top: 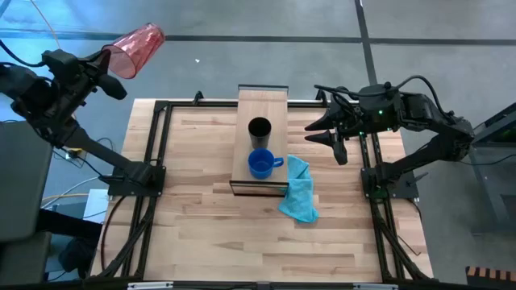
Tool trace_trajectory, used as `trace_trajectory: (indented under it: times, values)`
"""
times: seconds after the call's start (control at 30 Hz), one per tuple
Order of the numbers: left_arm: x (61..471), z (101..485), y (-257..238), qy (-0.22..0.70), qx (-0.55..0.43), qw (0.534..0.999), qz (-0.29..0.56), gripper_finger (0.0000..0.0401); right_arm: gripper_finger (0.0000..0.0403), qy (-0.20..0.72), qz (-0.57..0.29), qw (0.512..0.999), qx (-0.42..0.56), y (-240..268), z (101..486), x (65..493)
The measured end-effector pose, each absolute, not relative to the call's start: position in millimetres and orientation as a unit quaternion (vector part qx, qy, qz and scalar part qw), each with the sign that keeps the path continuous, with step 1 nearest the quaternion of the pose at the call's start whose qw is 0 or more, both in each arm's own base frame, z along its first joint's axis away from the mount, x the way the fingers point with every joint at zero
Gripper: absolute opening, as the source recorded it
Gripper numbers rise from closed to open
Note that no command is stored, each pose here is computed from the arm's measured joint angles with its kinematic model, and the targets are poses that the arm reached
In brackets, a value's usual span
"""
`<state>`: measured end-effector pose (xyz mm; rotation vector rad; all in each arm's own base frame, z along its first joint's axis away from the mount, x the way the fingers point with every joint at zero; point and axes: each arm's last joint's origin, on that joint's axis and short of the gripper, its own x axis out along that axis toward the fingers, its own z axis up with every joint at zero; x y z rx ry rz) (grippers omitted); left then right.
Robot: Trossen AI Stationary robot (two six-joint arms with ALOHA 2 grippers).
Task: Stack small to large cups/mugs on shelf
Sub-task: Put the red glass cup on the shelf
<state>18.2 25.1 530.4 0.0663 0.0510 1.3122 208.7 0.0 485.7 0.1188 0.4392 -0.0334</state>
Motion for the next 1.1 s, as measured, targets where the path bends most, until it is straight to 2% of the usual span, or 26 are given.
trace_trajectory:
  times: [0.4, 0.57, 0.7, 1.1]
  values:
    - [69, 527, 33, 0.039, 0.037, 0.687, 0.725, 0.0, 0.0119, 0.244, -0.014, 0.968, 0.057, 2, 481, 206]
    - [95, 523, 41, 0.059, 0.052, 0.664, 0.744, 0.0, 0.0119, 0.246, 0.003, 0.968, 0.045, 8, 481, 206]
    - [120, 517, 49, 0.079, 0.068, 0.674, 0.732, 0.0, 0.0119, 0.248, 0.012, 0.968, 0.042, 12, 481, 206]
    - [173, 496, 98, 0.104, 0.035, 0.747, 0.655, 0.0, 0.0119, 0.255, 0.038, 0.965, 0.048, 25, 480, 204]
